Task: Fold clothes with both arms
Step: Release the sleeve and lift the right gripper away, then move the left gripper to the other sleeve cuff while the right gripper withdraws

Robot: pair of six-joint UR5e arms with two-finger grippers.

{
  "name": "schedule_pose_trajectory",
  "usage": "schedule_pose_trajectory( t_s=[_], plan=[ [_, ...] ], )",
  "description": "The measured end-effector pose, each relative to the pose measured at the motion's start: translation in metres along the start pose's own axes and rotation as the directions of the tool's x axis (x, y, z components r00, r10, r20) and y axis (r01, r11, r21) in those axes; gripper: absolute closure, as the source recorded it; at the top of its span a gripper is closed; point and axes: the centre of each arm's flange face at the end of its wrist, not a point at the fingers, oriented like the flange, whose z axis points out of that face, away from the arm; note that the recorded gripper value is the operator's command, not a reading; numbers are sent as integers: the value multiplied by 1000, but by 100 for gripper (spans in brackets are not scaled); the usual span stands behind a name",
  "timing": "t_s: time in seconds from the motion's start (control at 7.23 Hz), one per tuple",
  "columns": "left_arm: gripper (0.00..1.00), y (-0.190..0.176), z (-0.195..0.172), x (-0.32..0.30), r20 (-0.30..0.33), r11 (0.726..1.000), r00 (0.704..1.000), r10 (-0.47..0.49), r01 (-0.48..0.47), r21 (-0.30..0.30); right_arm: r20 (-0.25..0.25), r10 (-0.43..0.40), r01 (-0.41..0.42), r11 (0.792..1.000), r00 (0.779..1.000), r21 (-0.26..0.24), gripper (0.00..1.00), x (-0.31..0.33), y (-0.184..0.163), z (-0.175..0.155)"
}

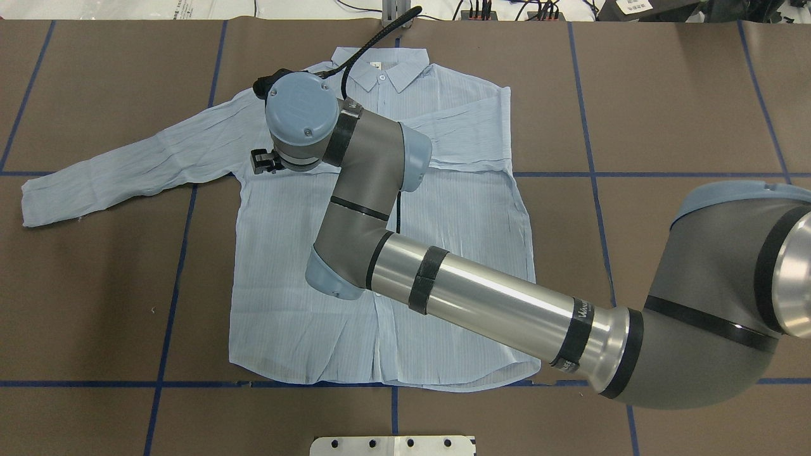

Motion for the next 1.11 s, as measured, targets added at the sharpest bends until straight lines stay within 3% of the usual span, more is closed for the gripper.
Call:
schedule_pose_trajectory(
  t_s=[0.14, 0.42, 0.83, 1.11],
  plan=[
    [1, 13, 13, 15, -6, 997, 998, -65, 65, 39, -42, 21, -23, 999, 999, -39, 0, 19, -8, -16],
    [1, 56, 42, 50, -48, 981, 985, -165, 169, 93, -61, 57, -64, 991, 997, -122, 0, 92, -31, -40],
    [14, 105, 71, 103, -45, 972, 975, -216, 219, 85, -80, 0, -17, 976, 997, -217, 0, 224, -39, -87],
    [18, 119, 90, 122, -29, 976, 978, -205, 207, 66, -70, -1, -16, 970, 998, -241, 0, 276, -34, -104]
  ],
)
